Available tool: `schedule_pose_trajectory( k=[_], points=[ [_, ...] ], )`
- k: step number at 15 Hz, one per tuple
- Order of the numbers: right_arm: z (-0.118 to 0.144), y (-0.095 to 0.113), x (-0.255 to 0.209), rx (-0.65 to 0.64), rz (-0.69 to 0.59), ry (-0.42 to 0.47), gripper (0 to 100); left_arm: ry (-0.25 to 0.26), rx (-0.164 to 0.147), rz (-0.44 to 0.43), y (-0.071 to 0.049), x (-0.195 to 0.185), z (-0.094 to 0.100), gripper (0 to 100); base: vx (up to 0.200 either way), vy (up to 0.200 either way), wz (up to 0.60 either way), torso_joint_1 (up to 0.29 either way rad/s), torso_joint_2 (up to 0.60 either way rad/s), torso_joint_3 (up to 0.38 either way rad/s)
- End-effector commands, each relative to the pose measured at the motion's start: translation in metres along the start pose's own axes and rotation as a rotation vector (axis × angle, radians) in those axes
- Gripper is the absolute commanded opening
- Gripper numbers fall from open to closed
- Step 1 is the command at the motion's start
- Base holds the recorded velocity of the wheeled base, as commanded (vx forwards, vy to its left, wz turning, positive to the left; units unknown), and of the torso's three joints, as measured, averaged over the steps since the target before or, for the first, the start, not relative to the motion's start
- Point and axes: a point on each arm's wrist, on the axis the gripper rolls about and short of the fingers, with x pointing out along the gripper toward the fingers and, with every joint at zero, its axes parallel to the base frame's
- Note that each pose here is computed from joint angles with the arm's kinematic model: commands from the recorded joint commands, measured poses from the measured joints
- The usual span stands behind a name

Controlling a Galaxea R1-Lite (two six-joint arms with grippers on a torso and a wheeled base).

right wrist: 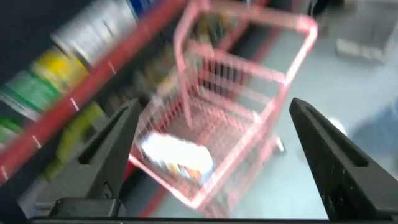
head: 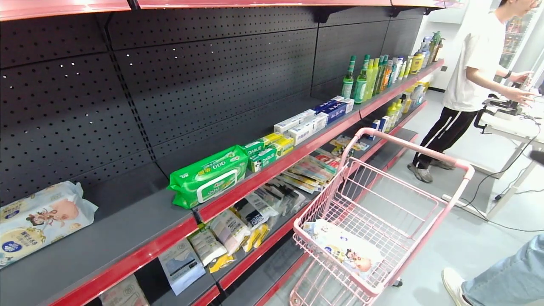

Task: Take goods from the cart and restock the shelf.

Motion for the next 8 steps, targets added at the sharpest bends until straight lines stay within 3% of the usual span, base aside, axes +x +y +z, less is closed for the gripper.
schedule_pose_trajectory(
  k=[1, 3, 5, 6, 8],
  points=[
    [-0.039, 0.005, 0.121, -0.164, -0.022, 0.603, 100, 0.0, -0.001, 0.0, 0.0, 0.0, 0.0, 100, 0.0, 0.0, 0.0, 0.0, 0.0, 0.0],
    [-0.063, 0.02, 0.141, -0.274, 0.129, 0.774, 100, 0.0, -0.001, 0.0, 0.0, 0.0, 0.0, 100, 0.0, 0.0, 0.0, 0.0, 0.0, 0.0],
    [-0.092, 0.021, 0.161, -0.449, 0.248, 0.895, 100, 0.001, -0.001, 0.0, 0.0, 0.0, 0.0, 100, 0.0, 0.0, 0.0, 0.0, 0.0, 0.0],
    [-0.104, 0.021, 0.176, -0.54, 0.299, 0.93, 100, 0.001, -0.001, 0.0, 0.0, 0.0, 0.0, 100, 0.0, 0.0, 0.0, 0.0, 0.0, 0.0],
    [-0.123, 0.027, 0.208, -0.569, 0.33, 0.978, 100, 0.001, -0.001, 0.0, 0.0, 0.0, 0.0, 100, 0.0, 0.0, 0.0, 0.0, 0.0, 0.0]
  ],
)
